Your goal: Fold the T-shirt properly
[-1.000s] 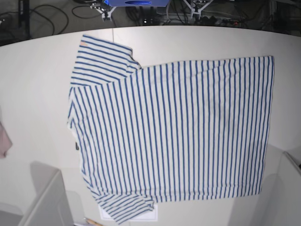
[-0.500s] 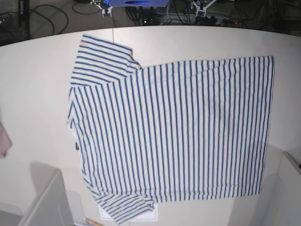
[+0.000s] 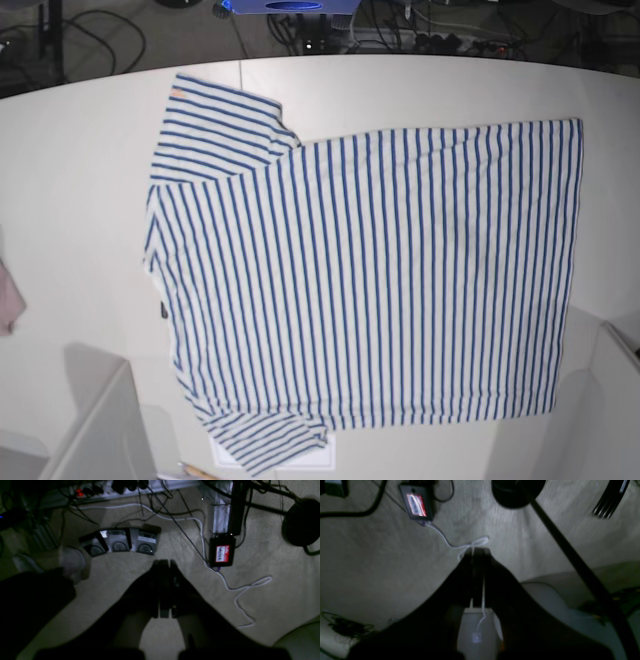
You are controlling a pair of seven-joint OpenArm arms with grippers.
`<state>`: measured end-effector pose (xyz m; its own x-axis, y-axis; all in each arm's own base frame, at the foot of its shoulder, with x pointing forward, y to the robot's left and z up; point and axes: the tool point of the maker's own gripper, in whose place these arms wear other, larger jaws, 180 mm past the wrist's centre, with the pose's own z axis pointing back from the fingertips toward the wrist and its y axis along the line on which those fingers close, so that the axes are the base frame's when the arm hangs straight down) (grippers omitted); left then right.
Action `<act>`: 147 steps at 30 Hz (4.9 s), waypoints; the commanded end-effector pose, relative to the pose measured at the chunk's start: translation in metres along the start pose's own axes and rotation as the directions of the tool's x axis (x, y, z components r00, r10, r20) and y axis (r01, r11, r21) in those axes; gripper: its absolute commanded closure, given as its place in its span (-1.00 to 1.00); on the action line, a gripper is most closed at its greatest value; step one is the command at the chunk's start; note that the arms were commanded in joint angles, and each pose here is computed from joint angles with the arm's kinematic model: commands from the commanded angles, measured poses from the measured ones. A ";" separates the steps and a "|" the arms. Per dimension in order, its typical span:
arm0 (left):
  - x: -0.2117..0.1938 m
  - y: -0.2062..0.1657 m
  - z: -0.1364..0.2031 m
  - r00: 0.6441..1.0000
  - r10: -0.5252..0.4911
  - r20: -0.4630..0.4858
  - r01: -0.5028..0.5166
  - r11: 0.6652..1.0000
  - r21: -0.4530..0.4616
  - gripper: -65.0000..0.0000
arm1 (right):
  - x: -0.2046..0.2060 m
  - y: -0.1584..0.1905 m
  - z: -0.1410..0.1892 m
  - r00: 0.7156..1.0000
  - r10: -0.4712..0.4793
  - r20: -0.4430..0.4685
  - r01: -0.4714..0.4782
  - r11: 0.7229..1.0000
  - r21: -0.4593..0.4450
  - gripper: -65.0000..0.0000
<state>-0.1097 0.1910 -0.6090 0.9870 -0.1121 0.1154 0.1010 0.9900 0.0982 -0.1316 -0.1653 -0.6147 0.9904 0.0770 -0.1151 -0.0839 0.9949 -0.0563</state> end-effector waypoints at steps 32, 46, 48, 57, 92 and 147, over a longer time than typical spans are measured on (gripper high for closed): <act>0.138 0.102 0.230 0.827 -0.076 0.557 -0.076 0.967 0.245 1.00 | 0.138 -0.095 0.207 0.875 -0.123 0.468 0.232 0.955 -0.185 1.00; 0.193 0.129 0.235 0.725 -0.055 0.686 -0.204 0.935 0.290 1.00 | 0.230 -0.088 0.234 0.741 -0.210 0.638 0.321 0.945 -0.061 1.00; 0.202 0.131 0.236 0.706 -0.054 0.706 -0.218 0.932 0.289 1.00 | 0.243 -0.084 0.239 0.729 -0.189 0.658 0.284 0.958 -0.039 1.00; 0.238 0.138 0.240 0.631 -0.056 0.774 -0.258 0.926 0.277 -0.09 | 0.269 -0.078 0.249 0.677 -0.392 0.623 0.325 0.919 0.225 1.00; 0.223 0.228 0.250 0.584 0.306 0.752 -0.346 0.932 -0.110 -0.41 | 0.245 -0.027 0.189 0.784 -0.556 0.275 0.270 0.705 0.656 0.13; 0.239 0.204 0.120 0.551 0.699 0.457 -0.561 0.715 -0.417 -0.14 | 0.242 -0.025 0.173 0.771 -0.584 0.253 0.302 0.686 0.662 1.00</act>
<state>0.1486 0.3632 -0.4273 0.4731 0.5990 0.6461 -0.4114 0.7986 -0.4392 0.1536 -0.1541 -0.4543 0.7972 -0.5459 0.2579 0.2721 0.7062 0.6536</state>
